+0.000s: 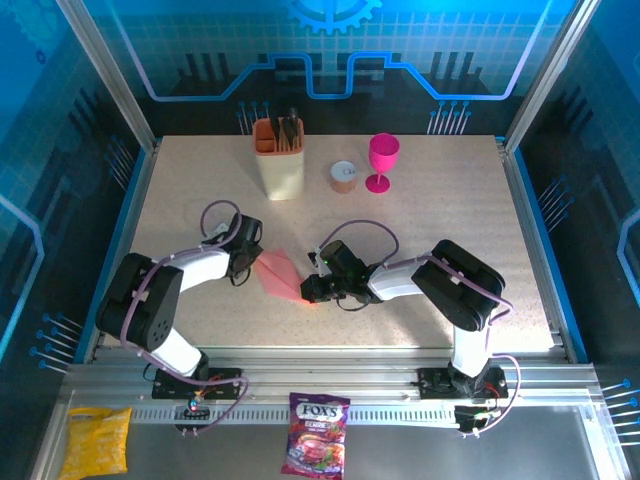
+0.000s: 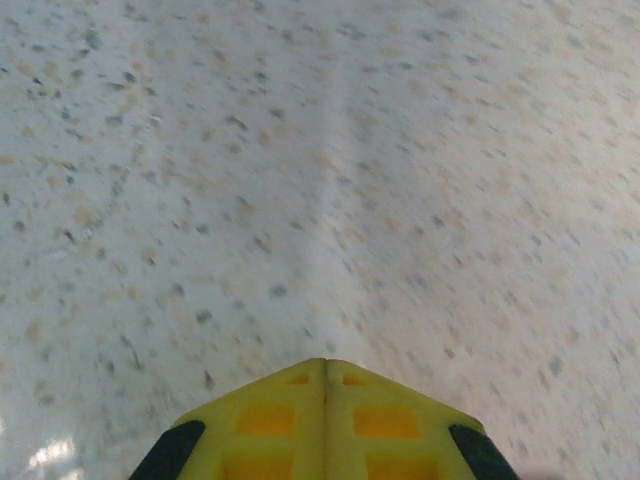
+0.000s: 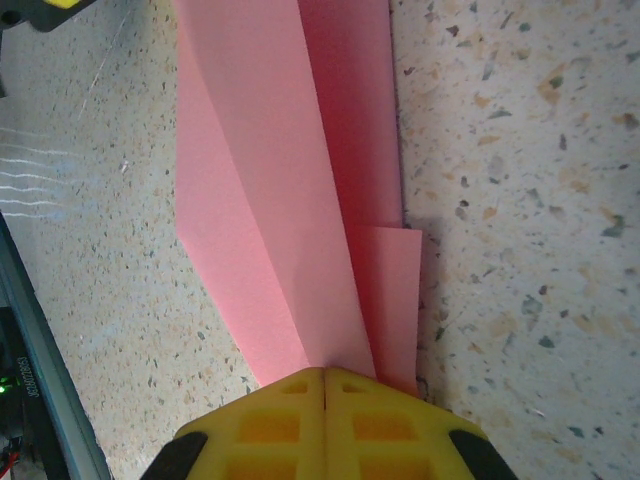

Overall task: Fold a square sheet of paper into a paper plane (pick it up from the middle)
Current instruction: Fourth fold the wing at the center of the table.

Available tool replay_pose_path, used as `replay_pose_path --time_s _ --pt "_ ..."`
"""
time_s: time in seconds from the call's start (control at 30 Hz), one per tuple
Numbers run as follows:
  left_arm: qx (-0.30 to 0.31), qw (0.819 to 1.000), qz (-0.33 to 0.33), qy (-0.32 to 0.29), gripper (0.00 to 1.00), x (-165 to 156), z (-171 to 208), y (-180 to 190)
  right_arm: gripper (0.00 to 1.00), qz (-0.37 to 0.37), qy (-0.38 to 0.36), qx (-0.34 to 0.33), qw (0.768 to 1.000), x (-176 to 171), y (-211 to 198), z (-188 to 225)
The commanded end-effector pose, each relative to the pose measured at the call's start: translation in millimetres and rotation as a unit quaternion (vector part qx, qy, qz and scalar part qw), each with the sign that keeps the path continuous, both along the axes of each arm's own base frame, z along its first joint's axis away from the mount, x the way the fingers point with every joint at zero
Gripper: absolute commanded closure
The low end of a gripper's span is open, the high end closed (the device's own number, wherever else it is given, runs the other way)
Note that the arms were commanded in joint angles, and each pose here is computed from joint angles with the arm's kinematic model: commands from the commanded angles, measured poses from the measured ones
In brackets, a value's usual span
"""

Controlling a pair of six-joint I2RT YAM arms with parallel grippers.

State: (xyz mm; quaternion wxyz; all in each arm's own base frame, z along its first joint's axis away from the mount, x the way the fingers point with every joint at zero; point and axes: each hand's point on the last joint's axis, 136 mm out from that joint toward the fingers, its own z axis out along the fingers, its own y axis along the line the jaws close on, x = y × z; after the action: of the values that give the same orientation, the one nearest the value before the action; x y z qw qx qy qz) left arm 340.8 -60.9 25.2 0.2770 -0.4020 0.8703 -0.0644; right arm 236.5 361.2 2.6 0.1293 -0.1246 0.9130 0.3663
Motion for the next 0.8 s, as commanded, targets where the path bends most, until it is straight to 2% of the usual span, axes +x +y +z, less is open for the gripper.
replay_pose_path --time_s 0.0,0.1,0.23,0.47,0.77 --pt "0.026 0.996 -0.078 -0.046 1.00 2.8 42.7 -33.9 1.00 -0.013 0.162 -0.231 0.959 -79.7 -107.5 -103.1" --pt "-0.013 0.993 -0.109 -0.044 1.00 -7.1 39.1 -66.2 1.00 -0.010 0.162 -0.229 0.960 -79.6 -105.6 -103.0" --pt "-0.050 0.992 -0.116 -0.016 1.00 -23.7 7.0 -87.7 1.00 -0.008 0.161 -0.225 0.961 -78.3 -103.2 -101.1" --pt "-0.028 0.992 -0.113 0.049 1.00 -37.0 -41.1 -83.2 1.00 0.020 0.124 -0.197 0.972 -73.0 -94.3 -84.4" --pt "-0.011 0.991 -0.114 0.075 1.00 -38.9 -53.3 -75.8 1.00 0.032 0.092 -0.177 0.979 -82.8 -106.7 -63.1"
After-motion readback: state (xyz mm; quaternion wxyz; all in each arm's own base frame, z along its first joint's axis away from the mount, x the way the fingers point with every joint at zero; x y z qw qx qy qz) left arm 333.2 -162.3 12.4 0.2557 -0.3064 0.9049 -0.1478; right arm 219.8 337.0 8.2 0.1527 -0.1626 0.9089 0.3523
